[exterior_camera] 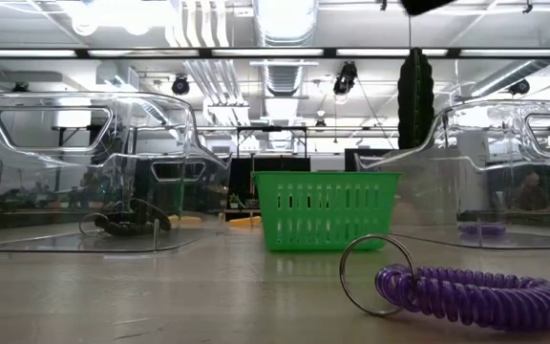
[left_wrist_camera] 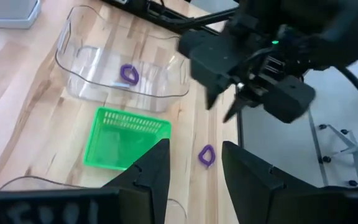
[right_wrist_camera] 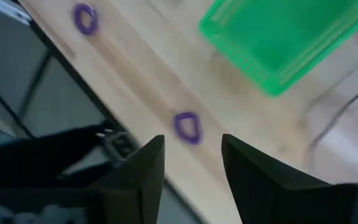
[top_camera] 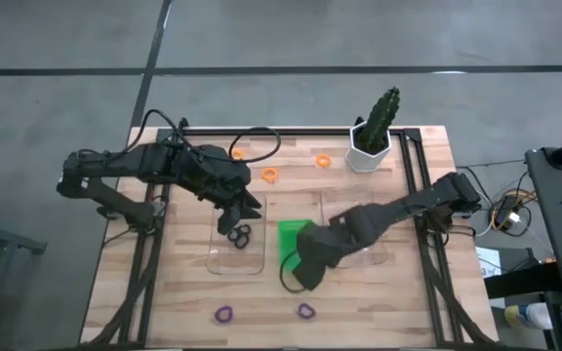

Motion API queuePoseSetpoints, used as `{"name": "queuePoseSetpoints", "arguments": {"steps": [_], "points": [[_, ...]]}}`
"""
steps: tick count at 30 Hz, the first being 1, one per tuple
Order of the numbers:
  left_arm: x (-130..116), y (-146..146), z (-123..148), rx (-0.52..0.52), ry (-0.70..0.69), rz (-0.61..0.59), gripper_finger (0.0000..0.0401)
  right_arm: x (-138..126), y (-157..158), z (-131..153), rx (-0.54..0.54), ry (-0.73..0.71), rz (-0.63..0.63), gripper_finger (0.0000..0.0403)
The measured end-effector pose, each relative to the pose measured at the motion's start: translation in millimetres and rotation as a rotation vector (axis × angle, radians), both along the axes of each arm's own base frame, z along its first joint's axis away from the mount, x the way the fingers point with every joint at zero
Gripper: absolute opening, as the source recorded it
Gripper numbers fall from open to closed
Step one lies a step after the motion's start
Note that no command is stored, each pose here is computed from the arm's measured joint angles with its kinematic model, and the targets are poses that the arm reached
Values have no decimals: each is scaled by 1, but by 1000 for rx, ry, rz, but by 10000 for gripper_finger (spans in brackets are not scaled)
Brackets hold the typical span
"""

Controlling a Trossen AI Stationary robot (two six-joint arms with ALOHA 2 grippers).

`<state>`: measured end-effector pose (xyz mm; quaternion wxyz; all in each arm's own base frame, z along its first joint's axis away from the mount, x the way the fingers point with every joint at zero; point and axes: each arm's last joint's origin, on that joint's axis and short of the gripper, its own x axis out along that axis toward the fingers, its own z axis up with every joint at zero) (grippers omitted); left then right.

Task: Sort spring keychains
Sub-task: Put the right violet spring keychain into the right transparent bin

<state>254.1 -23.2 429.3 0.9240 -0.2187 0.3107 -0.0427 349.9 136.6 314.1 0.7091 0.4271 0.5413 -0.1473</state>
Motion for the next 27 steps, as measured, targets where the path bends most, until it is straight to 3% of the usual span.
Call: {"name": "queuePoseSetpoints", "arguments": {"steps": [5, 11, 20, 27], "points": [[0, 1, 0, 22, -4, -12, 138, -3, 26, 1, 107, -15, -180, 142], [0, 1, 0, 36, -5, -22, 138, -8, 49, -8, 204, -11, -291, 132], [0, 1, 0, 53, -9, -33, 138, -21, 70, -42, 240, 59, -359, 132], [0, 1, 0, 68, -12, -42, 138, -22, 76, -72, 323, 18, -390, 128]]}}
